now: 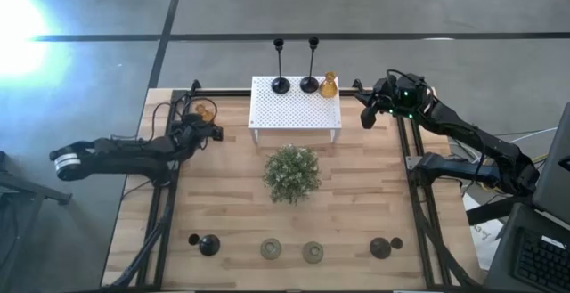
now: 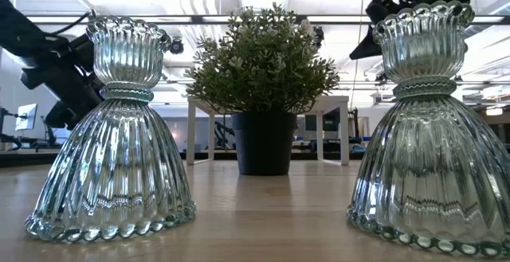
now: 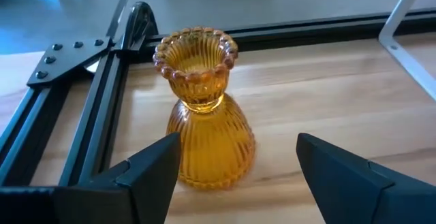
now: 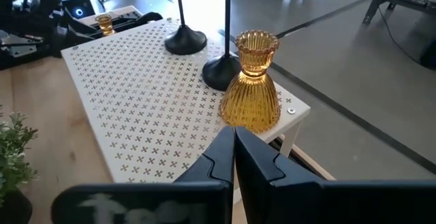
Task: Pick & Place candle stick holders
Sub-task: Put the orange glass candle holder on the shelf
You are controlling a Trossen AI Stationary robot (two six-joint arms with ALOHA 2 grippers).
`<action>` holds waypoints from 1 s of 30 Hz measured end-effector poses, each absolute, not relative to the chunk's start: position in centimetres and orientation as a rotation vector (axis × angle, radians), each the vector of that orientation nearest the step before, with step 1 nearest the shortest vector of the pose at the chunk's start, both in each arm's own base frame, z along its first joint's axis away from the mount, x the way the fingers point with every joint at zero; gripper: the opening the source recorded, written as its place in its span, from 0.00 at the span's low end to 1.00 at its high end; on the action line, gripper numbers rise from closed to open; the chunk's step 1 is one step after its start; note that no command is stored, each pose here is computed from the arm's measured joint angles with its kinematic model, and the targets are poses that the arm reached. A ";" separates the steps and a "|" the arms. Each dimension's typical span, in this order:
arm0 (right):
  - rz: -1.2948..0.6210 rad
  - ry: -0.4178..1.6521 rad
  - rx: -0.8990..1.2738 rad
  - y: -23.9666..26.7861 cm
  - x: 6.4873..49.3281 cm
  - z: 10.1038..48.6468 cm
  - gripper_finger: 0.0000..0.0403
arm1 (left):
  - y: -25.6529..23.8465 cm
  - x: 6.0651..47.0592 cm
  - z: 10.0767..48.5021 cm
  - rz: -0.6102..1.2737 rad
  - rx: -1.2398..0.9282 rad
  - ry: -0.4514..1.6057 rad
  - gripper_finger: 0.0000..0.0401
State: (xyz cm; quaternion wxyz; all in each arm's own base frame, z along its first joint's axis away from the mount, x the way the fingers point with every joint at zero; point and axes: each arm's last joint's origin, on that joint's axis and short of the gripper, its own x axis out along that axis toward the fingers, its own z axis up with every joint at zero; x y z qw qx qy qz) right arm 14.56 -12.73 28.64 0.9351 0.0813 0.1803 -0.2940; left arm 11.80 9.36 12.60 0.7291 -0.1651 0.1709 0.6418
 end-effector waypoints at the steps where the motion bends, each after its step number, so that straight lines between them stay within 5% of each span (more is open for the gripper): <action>1: -0.601 0.368 0.166 -12.7 14.6 28.6 0.02 | 9.5 11.8 12.4 1.418 -0.357 0.376 0.74; 30: -0.600 0.368 0.166 -12.7 14.6 28.6 0.02 | 12.7 12.8 10.4 1.581 -0.306 0.266 0.72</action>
